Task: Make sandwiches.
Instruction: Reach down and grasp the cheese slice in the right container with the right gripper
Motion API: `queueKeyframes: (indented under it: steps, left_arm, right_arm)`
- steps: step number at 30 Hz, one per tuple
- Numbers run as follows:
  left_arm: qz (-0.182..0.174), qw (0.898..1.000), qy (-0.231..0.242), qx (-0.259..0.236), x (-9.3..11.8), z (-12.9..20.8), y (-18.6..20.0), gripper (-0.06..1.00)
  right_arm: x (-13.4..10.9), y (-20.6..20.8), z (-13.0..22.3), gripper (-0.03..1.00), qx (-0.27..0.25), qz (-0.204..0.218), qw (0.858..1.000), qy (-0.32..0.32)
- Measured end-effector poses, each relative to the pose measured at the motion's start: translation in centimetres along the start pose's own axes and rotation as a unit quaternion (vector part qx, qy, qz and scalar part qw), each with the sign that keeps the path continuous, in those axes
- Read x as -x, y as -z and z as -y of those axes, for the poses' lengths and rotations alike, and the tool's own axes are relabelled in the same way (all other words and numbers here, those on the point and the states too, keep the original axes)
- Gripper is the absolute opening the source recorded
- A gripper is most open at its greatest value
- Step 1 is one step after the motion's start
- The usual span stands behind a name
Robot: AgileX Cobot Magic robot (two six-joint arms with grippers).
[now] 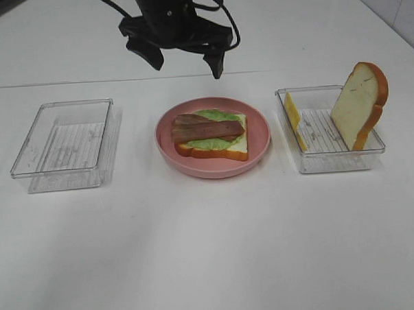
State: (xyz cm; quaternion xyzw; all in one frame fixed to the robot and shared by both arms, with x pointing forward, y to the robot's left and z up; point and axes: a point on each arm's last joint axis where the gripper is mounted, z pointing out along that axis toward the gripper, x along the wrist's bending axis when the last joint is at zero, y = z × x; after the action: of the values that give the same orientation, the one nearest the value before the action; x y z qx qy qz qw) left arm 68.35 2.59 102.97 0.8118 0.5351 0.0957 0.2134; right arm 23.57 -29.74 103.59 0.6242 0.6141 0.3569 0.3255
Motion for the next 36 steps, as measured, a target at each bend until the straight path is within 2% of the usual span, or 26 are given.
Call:
queueKeyframes:
  steps: [2, 3, 4, 5, 6, 7, 8, 9, 10, 11, 12, 13, 14, 15, 16, 20, 23, 25, 27, 30, 31, 33, 34, 36]
  left_arm:
    - [-0.005, 1.000, -0.003, 0.021, -2.0, -0.7, 2.1, 0.99]
    - [-0.005, 1.000, -0.003, 0.021, -2.0, -0.7, 2.1, 0.99]
    - [-0.017, 0.999, 0.012, 0.034, -4.8, -1.2, 3.4, 0.99]
    - [-0.017, 0.999, 0.012, 0.034, -4.8, -1.2, 3.4, 0.99]
    - [-0.025, 0.999, 0.025, 0.039, -6.5, -1.3, 4.1, 0.99]
    - [-0.045, 0.997, 0.050, 0.046, -10.2, -1.3, 5.1, 0.99]
    - [-0.059, 0.995, 0.064, 0.046, -12.4, -1.1, 5.7, 0.99]
    - [-0.059, 0.995, 0.064, 0.046, -12.4, -1.1, 5.7, 0.99]
    - [-0.079, 0.992, 0.094, 0.041, -16.1, -0.4, 6.4, 0.99]
    - [-0.079, 0.992, 0.094, 0.041, -16.1, -0.4, 6.4, 0.99]
    - [-0.099, 0.987, 0.124, 0.033, -19.5, 0.8, 7.2, 0.99]
    - [-0.106, 0.984, 0.137, 0.029, -20.8, 1.3, 7.7, 0.99]
    - [-0.106, 0.984, 0.137, 0.029, -20.8, 1.3, 7.7, 0.99]
    - [-0.114, 0.981, 0.154, 0.022, -22.4, 2.3, 8.6, 0.99]
    - [-0.118, 0.980, 0.161, 0.018, -23.0, 2.8, 9.1, 0.99]
    - [-0.122, 0.977, 0.172, 0.004, -23.8, 4.4, 10.4, 0.99]
    - [-0.127, 0.977, 0.171, -0.023, -23.1, 6.8, 12.1, 0.99]
    - [-0.127, 0.977, 0.170, -0.024, -22.7, 7.4, 13.0, 0.99]
    - [-0.125, 0.977, 0.168, -0.036, -20.4, 11.4, 16.1, 0.99]
    - [-0.125, 0.978, 0.166, -0.030, -19.7, 12.5, 17.1, 0.98]
    - [-0.124, 0.978, 0.164, -0.021, -18.4, 15.1, 18.4, 0.98]
    - [-0.123, 0.979, 0.163, -0.005, -17.6, 16.3, 19.7, 0.98]
    - [-0.125, 0.979, 0.160, 0.020, -16.1, 19.4, 21.6, 0.98]
    - [-0.126, 0.979, 0.159, 0.031, -15.5, 20.7, 22.3, 0.98]
  right_arm:
    - [0.0, 0.0, 0.0, 0.97, 0.000, 0.000, 1.000, 0.000]
    - [0.0, 0.0, 0.0, 0.97, 0.000, 0.000, 1.000, 0.000]
    - [0.0, 0.0, 0.0, 0.97, 0.000, 0.000, 1.000, 0.000]
    - [0.0, 0.0, 0.0, 0.97, 0.000, 0.000, 1.000, 0.000]
    - [0.0, 0.0, 0.0, 0.97, 0.000, 0.000, 1.000, 0.000]
    - [0.0, 0.0, 0.0, 0.97, 0.000, 0.000, 1.000, 0.000]
    - [0.0, 0.0, 0.0, 0.97, 0.000, 0.000, 1.000, 0.000]
    - [0.0, 0.0, 0.0, 0.97, 0.000, 0.000, 1.000, 0.000]
    - [0.0, 0.0, 0.0, 0.97, 0.000, 0.000, 1.000, 0.000]
    - [0.0, 0.0, 0.0, 0.97, 0.000, 0.000, 1.000, 0.000]
    - [0.0, 0.0, 0.0, 0.97, 0.000, 0.000, 1.000, 0.000]
    - [0.0, 0.0, 0.0, 0.97, 0.000, 0.000, 1.000, 0.000]
    - [0.0, 0.0, 0.0, 0.97, 0.000, 0.000, 1.000, 0.000]
    - [0.0, 0.0, 0.0, 0.97, 0.000, 0.000, 1.000, 0.000]
    - [0.0, 0.0, 0.0, 0.97, 0.000, 0.000, 1.000, 0.000]
    - [0.0, 0.0, 0.0, 0.97, 0.000, 0.000, 1.000, 0.000]
    - [0.0, 0.0, 0.0, 0.97, 0.000, 0.000, 1.000, 0.000]
    - [0.0, 0.0, 0.0, 0.97, 0.000, 0.000, 1.000, 0.000]
    - [0.0, 0.0, 0.0, 0.97, 0.000, 0.000, 1.000, 0.000]
    - [0.0, 0.0, 0.0, 0.97, 0.000, 0.000, 1.000, 0.000]
    - [0.0, 0.0, 0.0, 0.97, 0.000, 0.000, 1.000, 0.000]
    - [0.0, 0.0, 0.0, 0.97, 0.000, 0.000, 1.000, 0.000]
    - [0.0, 0.0, 0.0, 0.97, 0.000, 0.000, 1.000, 0.000]
    - [0.0, 0.0, 0.0, 0.97, 0.000, 0.000, 1.000, 0.000]
